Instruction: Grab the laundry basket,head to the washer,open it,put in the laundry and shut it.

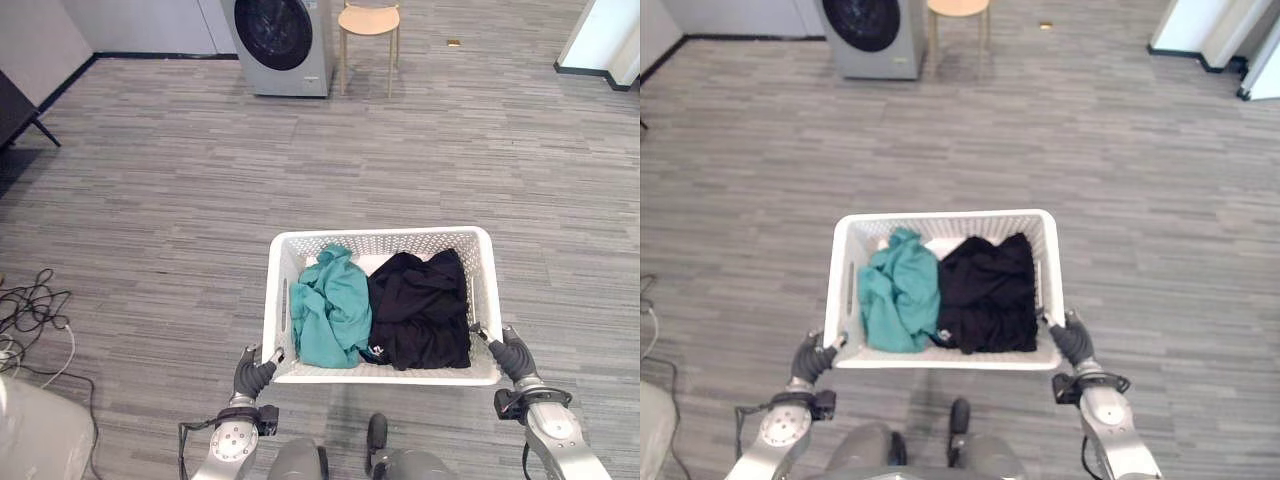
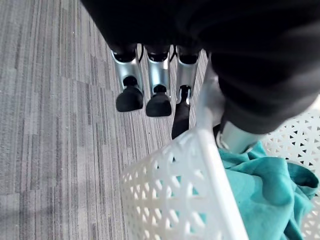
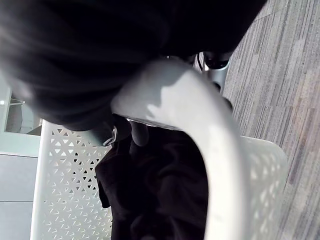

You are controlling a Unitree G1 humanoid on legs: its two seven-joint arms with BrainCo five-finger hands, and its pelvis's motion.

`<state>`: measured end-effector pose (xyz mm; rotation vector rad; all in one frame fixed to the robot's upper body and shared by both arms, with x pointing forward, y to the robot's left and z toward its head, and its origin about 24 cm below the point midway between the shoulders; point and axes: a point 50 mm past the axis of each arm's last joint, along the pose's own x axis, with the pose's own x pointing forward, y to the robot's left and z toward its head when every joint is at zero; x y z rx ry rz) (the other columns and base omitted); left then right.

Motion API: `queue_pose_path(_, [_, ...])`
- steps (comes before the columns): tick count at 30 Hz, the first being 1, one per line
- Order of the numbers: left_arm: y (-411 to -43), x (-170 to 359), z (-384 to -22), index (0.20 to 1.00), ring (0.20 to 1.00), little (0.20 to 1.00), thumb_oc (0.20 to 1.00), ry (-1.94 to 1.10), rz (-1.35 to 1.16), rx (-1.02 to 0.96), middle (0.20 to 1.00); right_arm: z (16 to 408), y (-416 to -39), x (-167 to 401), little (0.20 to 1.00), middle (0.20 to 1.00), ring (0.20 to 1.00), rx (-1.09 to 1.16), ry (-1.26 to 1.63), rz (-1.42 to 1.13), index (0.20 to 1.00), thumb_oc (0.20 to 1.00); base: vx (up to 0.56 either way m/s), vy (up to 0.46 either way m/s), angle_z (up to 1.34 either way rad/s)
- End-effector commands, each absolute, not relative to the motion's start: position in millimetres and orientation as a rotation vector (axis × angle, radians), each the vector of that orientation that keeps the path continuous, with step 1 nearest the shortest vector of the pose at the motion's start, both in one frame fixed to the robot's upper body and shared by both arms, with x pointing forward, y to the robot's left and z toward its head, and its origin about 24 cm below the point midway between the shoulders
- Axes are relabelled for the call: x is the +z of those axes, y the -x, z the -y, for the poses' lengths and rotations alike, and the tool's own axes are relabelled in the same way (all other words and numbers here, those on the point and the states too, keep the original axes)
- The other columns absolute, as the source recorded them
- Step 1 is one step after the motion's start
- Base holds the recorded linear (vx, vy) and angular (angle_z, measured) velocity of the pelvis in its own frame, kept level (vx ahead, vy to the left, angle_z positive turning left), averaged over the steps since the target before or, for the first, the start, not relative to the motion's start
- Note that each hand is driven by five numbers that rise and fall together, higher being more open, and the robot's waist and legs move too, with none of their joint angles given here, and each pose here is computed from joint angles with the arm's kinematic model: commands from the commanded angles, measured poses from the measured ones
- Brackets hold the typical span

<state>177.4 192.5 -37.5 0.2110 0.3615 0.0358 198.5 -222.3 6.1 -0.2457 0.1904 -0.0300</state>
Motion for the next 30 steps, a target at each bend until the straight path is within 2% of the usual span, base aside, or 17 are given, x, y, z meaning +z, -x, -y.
queue_pose_path(1, [-197.1,-0.3,-188.0,0.2,0.2,0.2,0.2,-0.187,-0.142,-0.028,0.2,223.9,-210.7,50.8,0.2,0.2,0.2,-0.046,0.202,0.063,0.2,0.2,0.55,0.0,-0.19])
queue_pose_path(19, [-195.1,-1.0,-204.9,0.2,0.2,0.2,0.2,-0.219,-0.167,0.03,0.2,202.5,-212.1,39.2,0.2,0.2,0.2,0.02,0.196,0.029,0.2,0.2,0.53,0.11,-0.22])
queue_pose_path(25, [-189.2,-1.3,-215.0,0.2,0.2,0.2,0.2,-0.22,-0.169,0.07,0.2,208.7,-213.8,38.1,0.2,0.2,0.2,0.004,0.199,0.015,0.2,0.2,0.62,-0.077,0.53])
queue_pose_path(30, [-187.2,-8.8,-207.0,0.2,0.2,0.2,0.2,-0.203,-0.187,0.054,0.2,215.3,-206.0,34.3,0.2,0.2,0.2,-0.013,0.194,-0.005,0.2,0.2,0.55,-0.181,0.37])
